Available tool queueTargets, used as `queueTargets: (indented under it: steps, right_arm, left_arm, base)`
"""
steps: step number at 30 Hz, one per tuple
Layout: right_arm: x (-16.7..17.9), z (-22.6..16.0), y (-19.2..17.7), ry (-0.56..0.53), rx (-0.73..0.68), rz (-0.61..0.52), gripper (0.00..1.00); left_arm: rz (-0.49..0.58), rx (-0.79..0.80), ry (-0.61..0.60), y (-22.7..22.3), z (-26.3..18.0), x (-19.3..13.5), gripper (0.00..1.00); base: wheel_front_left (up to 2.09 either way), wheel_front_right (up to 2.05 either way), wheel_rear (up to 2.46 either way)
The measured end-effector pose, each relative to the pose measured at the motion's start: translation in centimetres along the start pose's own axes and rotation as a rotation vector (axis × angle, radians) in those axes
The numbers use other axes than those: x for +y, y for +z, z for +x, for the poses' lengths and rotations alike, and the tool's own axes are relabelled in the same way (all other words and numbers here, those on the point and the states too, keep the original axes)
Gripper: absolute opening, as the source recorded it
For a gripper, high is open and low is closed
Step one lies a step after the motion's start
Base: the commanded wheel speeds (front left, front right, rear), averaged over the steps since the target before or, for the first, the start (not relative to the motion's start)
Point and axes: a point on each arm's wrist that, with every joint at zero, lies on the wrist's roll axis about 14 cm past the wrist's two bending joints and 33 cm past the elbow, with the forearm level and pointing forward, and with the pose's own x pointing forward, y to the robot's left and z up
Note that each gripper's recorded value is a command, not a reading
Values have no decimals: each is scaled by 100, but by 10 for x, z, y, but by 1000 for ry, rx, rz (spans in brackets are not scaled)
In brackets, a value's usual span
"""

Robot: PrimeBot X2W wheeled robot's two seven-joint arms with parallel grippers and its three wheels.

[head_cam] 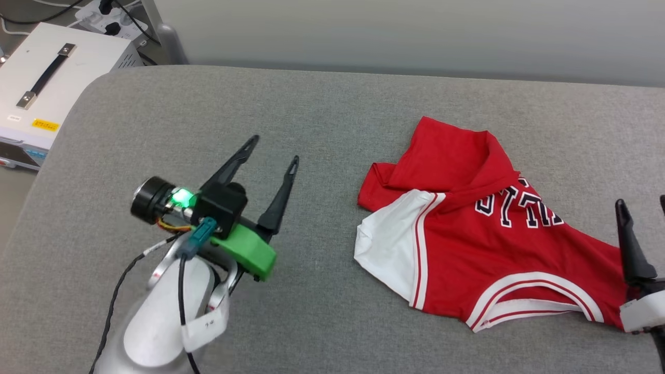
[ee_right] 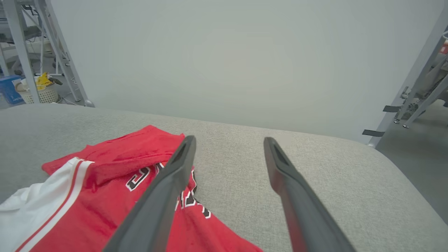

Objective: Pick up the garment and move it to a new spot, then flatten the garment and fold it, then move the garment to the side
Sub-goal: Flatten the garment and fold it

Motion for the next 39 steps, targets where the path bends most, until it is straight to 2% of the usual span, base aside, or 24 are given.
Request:
queueTargets:
  steps: [4, 9, 12, 18, 20, 22, 26, 37, 38, 39]
  right_arm:
    - [18, -4, -3, 25, 2, -3, 100]
    - [25, -6, -11, 26, 23, 8, 100]
    - [28, -6, -15, 29, 34, 3, 100]
    - [37, -6, -25, 50, 67, 0, 100]
    - [41, -4, -27, 68, 78, -3, 100]
    - [46, 2, -28, 87, 76, -10, 100]
    - [52, 12, -29, 111, 78, -14, 100]
    - [44, 16, -55, 98, 139, -24, 100]
    - [43, 15, -56, 96, 143, -23, 100]
    - [43, 15, -57, 94, 146, -22, 100]
  left_arm:
    - [-44, 107, -145, -6, 22, -23, 100]
    - [-114, 362, -303, -29, 29, -51, 100]
    - [-121, 542, -405, -47, 23, -72, 100]
    - [-79, 789, -559, -76, 7, -104, 100]
    - [-74, 835, -585, -85, 5, -112, 100]
    - [-24, 884, -608, -98, 4, -116, 100]
    - [-17, 955, -640, -119, 2, -127, 100]
    - [25, 1047, -669, -160, 1, -142, 100]
    - [42, 1045, -672, -161, 1, -142, 82]
    - [53, 1039, -674, -161, 1, -143, 24]
  base:
    - [0, 0, 0]
    - [0, 0, 0]
    - [0, 0, 0]
    - [0, 0, 0]
    - [0, 0, 0]
    - [0, 0, 0]
    - [0, 0, 0]
    - [0, 0, 0]
    - [0, 0, 0]
    - [0, 0, 0]
